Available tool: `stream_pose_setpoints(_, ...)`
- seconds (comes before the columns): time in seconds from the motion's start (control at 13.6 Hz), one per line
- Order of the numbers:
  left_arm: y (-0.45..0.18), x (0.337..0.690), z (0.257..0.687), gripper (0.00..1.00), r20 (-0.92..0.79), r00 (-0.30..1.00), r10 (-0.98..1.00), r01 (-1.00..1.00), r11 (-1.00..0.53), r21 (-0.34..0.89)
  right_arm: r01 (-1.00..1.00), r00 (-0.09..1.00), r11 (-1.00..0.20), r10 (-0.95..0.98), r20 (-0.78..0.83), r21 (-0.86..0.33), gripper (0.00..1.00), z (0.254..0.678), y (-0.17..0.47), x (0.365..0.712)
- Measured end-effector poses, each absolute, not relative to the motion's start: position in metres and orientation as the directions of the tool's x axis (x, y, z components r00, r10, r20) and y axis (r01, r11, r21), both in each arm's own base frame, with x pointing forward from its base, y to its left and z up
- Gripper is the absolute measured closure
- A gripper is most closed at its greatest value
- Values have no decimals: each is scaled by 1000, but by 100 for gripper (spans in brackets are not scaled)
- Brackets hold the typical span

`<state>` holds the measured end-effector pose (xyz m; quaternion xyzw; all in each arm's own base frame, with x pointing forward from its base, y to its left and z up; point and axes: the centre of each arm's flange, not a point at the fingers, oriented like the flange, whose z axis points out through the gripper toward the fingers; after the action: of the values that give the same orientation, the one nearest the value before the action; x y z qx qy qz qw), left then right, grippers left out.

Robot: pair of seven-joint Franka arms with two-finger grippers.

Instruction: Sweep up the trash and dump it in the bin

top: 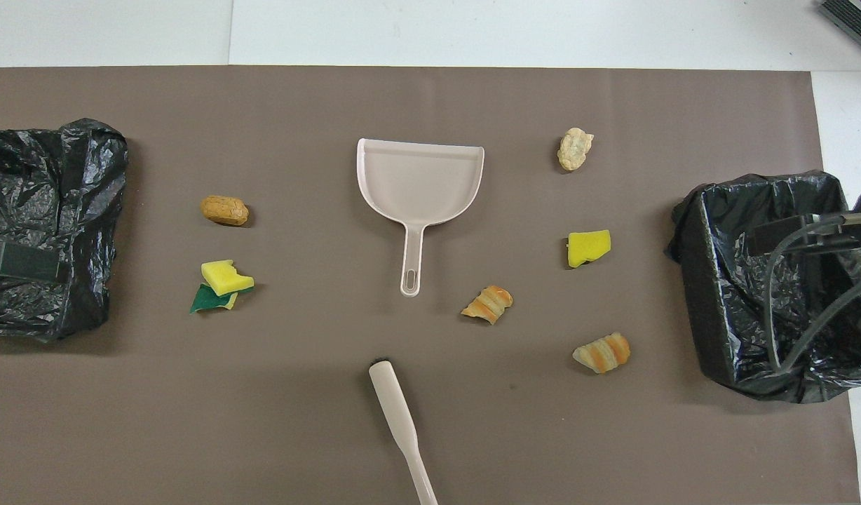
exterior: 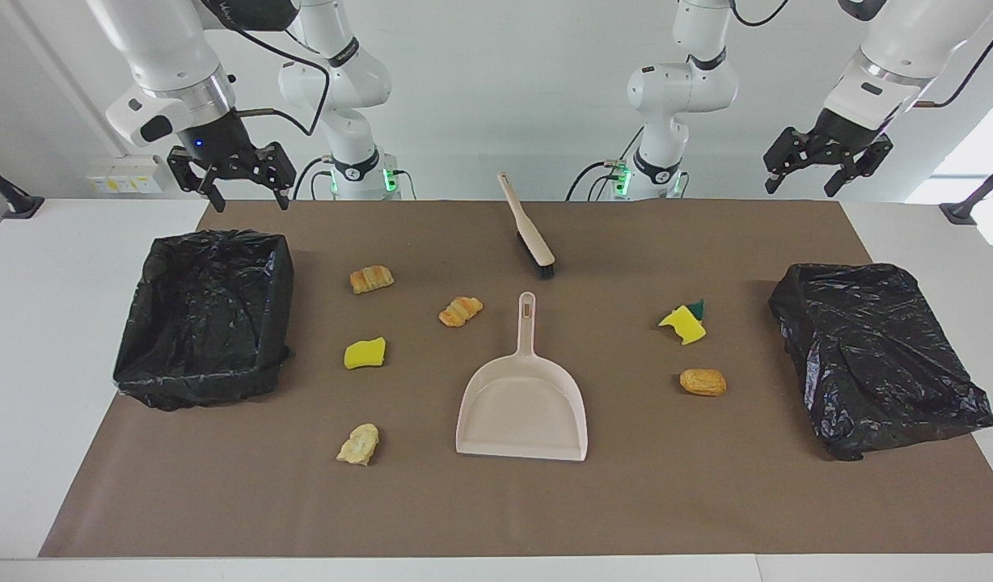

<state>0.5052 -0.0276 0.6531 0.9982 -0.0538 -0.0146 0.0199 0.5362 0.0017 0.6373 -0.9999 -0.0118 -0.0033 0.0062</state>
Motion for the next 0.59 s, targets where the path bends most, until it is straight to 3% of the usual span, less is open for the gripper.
stream_pose_setpoints(0.22, -50, 481, 642, 0, -103, 987, -127, -123, -991, 46, 24, 1000, -1000, 24, 7, -12, 0, 637, 2, 536)
stream_pose_setpoints(0.59, -106, 403, 609, 0, -177, 981, -79, -75, -997, 27, 24, 1000, -1000, 24, 7, -12, 0, 637, 2, 536)
